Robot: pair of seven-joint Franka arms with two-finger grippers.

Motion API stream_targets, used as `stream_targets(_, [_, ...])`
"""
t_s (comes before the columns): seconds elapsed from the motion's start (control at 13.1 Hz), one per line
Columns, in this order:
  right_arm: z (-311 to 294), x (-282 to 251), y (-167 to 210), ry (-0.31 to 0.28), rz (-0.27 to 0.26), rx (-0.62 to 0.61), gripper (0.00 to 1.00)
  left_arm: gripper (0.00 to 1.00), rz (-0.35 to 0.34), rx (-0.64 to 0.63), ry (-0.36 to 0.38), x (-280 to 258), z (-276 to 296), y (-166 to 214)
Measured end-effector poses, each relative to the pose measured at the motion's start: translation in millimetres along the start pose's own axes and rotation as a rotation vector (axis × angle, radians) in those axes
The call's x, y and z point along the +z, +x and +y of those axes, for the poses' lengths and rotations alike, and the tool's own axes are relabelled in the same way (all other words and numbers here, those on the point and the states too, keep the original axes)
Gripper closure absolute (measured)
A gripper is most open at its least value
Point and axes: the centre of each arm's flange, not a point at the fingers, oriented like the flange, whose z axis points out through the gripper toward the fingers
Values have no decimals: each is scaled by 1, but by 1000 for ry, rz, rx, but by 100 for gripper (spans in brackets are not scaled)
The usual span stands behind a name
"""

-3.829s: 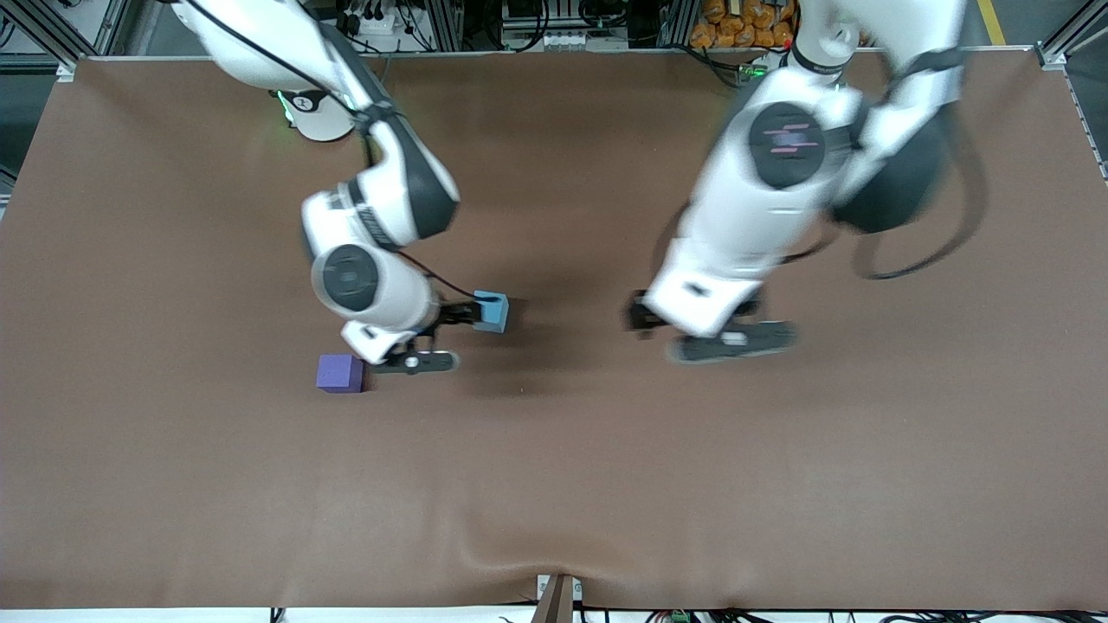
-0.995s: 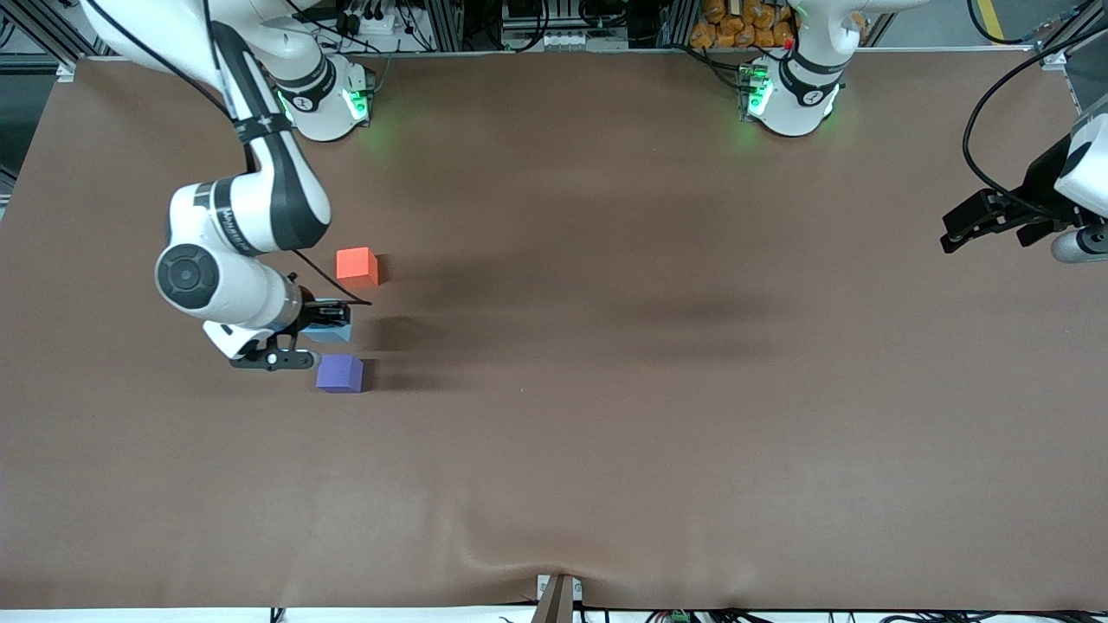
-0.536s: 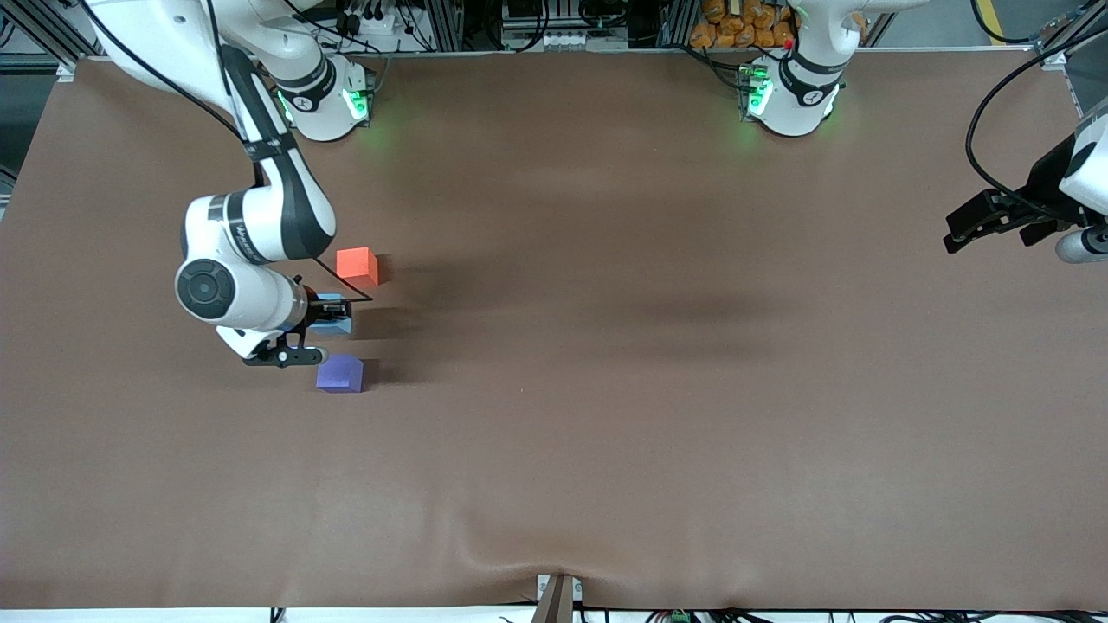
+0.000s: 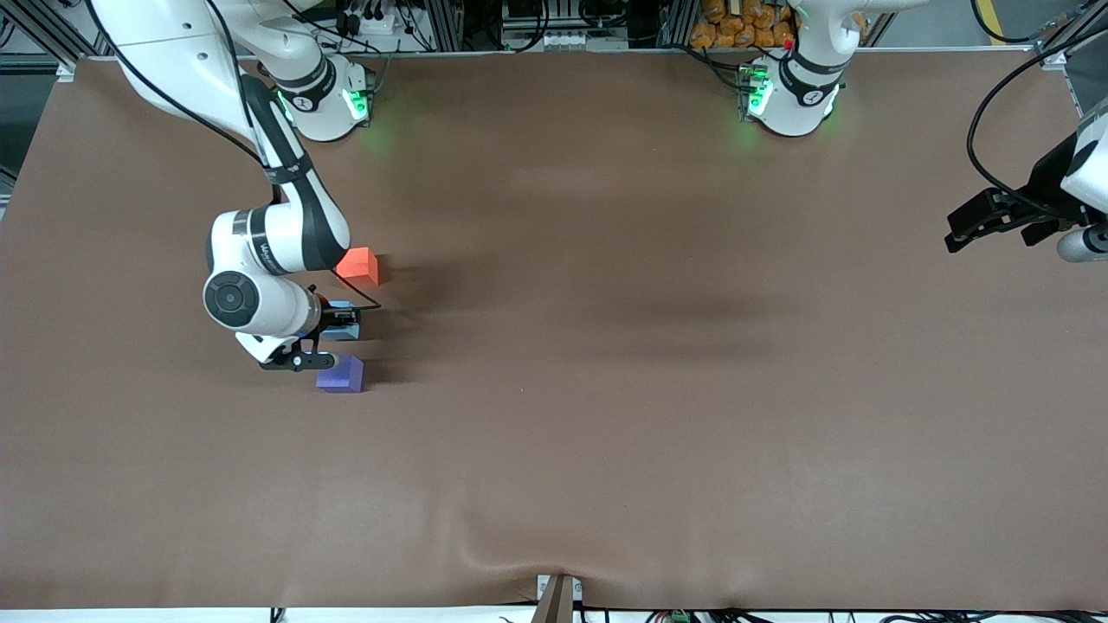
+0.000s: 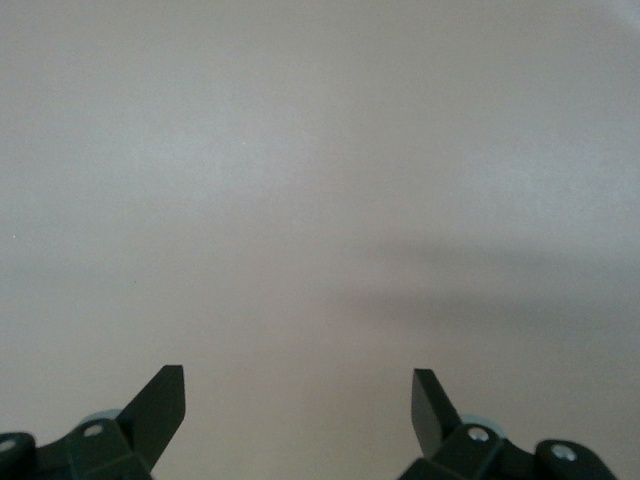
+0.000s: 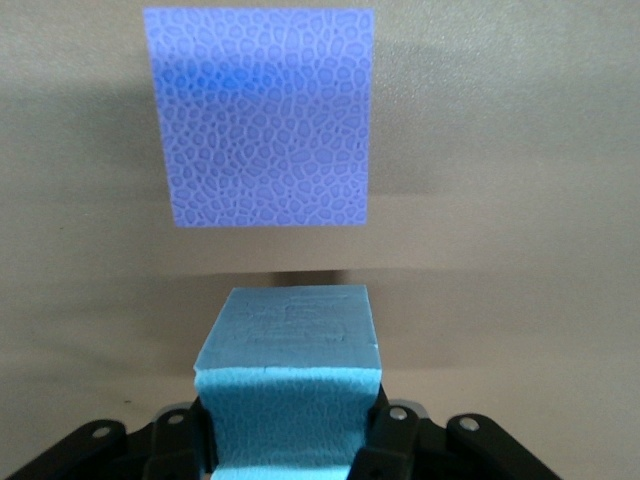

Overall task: Place blue block between orange and purple blocks
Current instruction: 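Lower the blue cube between the orange and purple cubes, open the right gripper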

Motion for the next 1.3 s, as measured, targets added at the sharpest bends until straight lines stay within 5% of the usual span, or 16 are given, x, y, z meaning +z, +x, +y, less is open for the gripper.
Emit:
stream_targets(0.69, [-7, 12, 3, 8, 6, -3, 47, 0, 2, -16, 1, -1, -10, 1])
stream_targets(1.07, [-7, 15, 2, 7, -8, -3, 1, 0, 2, -16, 1, -1, -10, 1])
stream_targets(1.3, [-6, 1, 1, 11, -2, -1, 0, 0, 2, -16, 1, -1, -10, 1])
